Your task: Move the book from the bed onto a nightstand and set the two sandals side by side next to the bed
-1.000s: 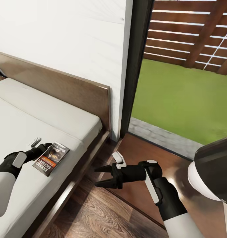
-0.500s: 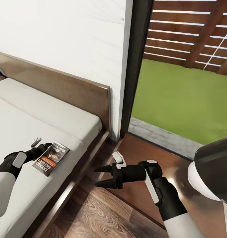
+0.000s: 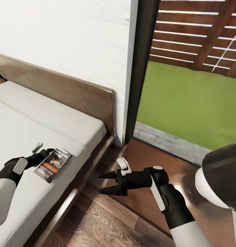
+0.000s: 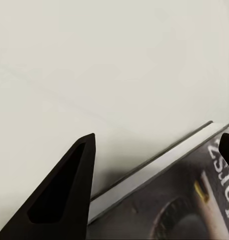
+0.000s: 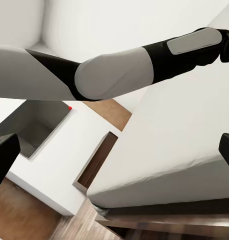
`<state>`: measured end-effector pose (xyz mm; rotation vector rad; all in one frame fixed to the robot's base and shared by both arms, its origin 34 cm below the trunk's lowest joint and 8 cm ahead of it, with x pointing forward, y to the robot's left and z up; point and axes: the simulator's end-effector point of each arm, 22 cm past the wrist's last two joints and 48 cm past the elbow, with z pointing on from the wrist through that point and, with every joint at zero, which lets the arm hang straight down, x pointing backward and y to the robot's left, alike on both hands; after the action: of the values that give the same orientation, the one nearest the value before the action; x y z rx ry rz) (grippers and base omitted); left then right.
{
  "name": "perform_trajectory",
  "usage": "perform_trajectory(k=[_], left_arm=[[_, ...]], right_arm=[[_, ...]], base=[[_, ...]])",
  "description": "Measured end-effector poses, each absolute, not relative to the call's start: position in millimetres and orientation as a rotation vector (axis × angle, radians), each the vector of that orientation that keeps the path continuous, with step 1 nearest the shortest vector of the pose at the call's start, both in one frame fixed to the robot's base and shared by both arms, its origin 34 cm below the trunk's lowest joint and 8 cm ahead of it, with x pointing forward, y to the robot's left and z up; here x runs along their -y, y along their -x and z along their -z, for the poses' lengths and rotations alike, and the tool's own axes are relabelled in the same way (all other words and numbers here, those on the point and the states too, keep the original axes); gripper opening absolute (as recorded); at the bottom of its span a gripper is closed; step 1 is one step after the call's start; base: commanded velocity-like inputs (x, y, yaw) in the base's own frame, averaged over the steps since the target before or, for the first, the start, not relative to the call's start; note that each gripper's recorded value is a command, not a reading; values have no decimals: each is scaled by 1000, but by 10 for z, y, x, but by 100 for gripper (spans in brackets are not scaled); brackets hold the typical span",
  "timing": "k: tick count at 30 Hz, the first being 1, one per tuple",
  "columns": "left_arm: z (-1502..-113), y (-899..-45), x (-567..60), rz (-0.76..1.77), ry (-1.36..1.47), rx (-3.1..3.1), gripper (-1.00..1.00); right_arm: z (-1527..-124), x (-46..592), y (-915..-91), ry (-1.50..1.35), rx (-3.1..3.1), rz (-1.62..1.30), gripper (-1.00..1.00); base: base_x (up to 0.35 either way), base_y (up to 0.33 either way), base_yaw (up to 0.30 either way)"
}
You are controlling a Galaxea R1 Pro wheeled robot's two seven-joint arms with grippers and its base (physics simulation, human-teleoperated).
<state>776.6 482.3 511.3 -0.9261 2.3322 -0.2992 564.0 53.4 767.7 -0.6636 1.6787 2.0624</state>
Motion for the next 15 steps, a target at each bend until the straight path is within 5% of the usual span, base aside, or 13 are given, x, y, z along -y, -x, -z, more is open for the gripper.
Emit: perform_trajectory(k=[15], left_arm=[[-5113,-7766,-4823,299,926,-2332,100]], right_arm=[[-7679,-534,-5641,663,-1678,-2063,100]], base=[[0,0,0]])
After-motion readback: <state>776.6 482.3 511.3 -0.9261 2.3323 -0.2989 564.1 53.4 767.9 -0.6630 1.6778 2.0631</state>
